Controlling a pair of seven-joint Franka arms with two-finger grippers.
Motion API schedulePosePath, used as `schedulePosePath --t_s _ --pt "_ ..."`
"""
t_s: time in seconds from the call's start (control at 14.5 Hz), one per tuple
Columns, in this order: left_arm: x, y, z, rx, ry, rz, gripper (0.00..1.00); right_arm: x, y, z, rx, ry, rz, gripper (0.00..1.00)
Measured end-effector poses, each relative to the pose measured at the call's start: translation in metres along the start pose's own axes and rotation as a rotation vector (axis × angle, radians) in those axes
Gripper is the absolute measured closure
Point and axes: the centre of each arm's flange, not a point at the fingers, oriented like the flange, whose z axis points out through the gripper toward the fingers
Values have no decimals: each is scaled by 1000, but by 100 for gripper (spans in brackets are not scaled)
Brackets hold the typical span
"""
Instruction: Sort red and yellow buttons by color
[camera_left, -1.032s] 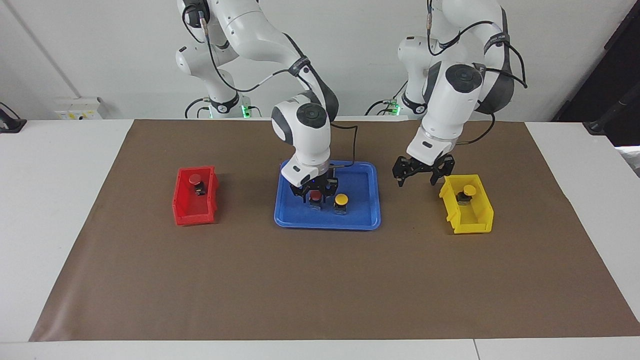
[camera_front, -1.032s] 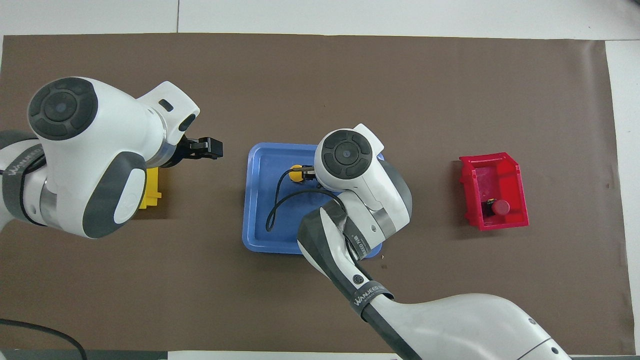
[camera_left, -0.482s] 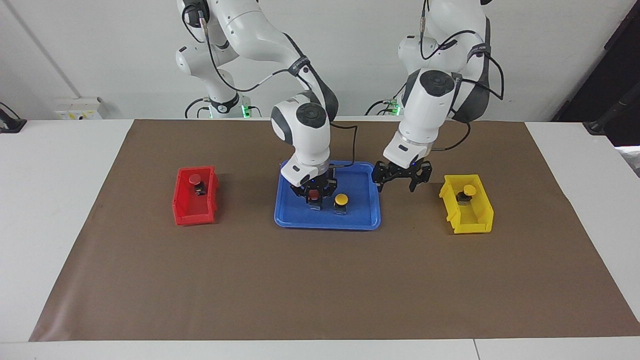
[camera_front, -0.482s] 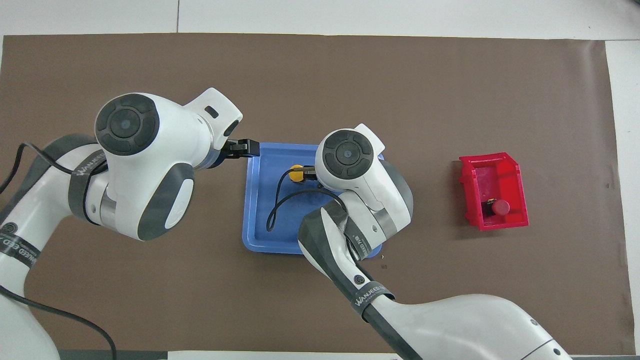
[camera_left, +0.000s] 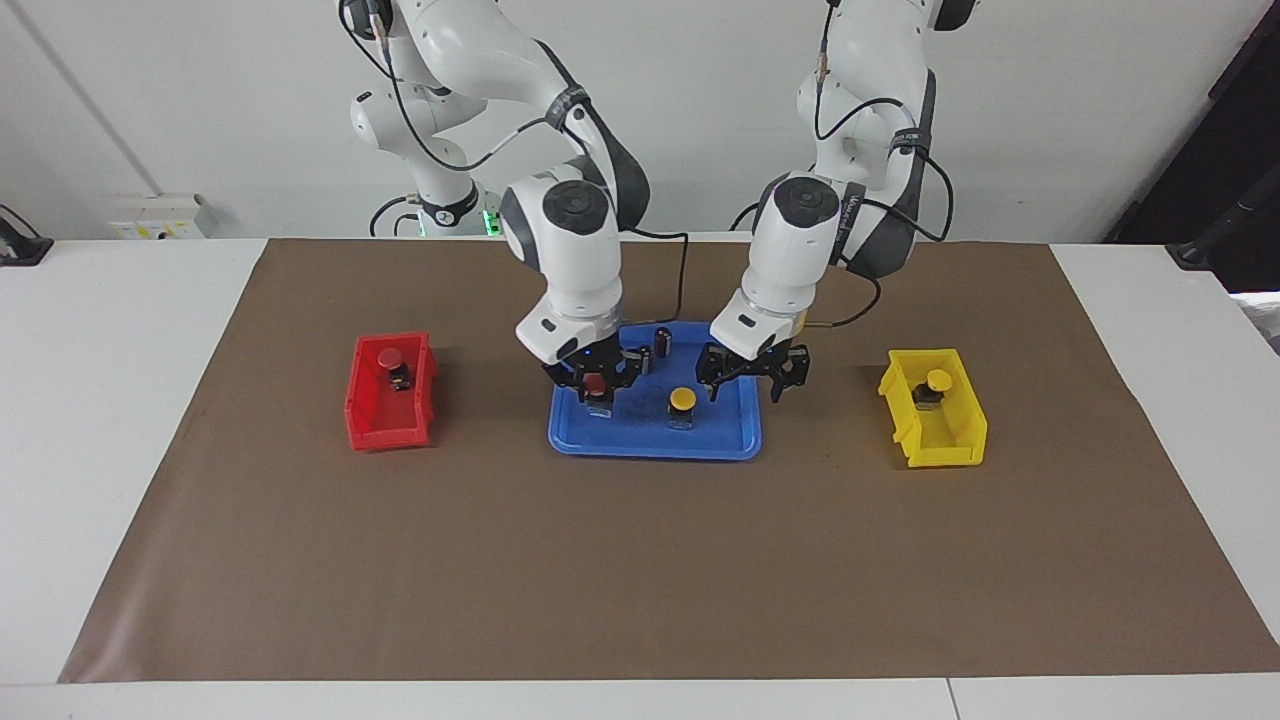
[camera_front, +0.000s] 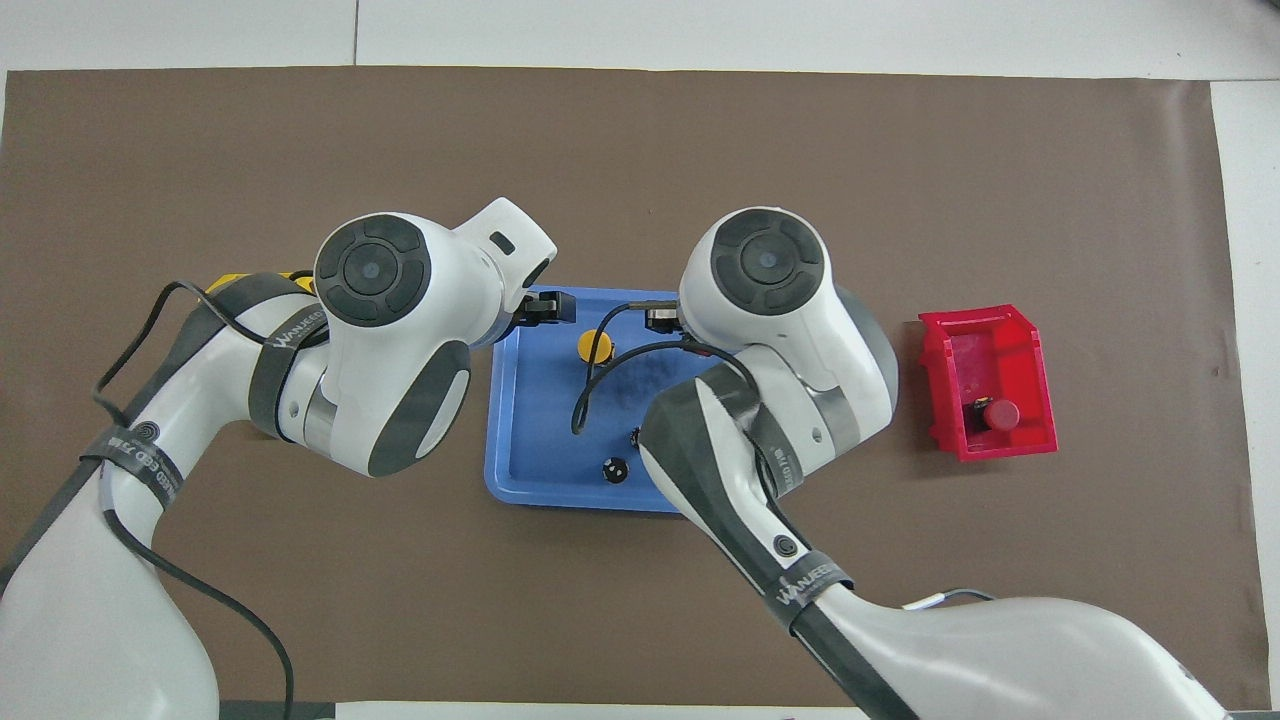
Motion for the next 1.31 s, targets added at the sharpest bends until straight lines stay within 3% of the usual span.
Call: schedulePosePath --t_s 0.34,0.62,0.76,0.83,0.89,1.03,1.31 --pt "-14 50 31 0 -17 -6 2 19 140 -69 -7 -46 -102 59" --pt "-13 57 42 6 -25 -32 6 30 257 -69 -1 -82 -208 59" --pt "-15 60 42 9 -30 -47 26 28 267 -60 1 -94 -227 59" --pt "-17 61 43 14 -37 -59 26 26 263 -53 1 -87 -235 59" --pt "-19 61 44 22 -48 -67 34 24 260 -44 1 -76 -241 59" --pt "-25 64 46 40 -76 -68 58 17 262 -20 0 -56 -256 59" --pt "-24 68 37 57 -96 -93 59 2 276 23 -1 -54 -271 59"
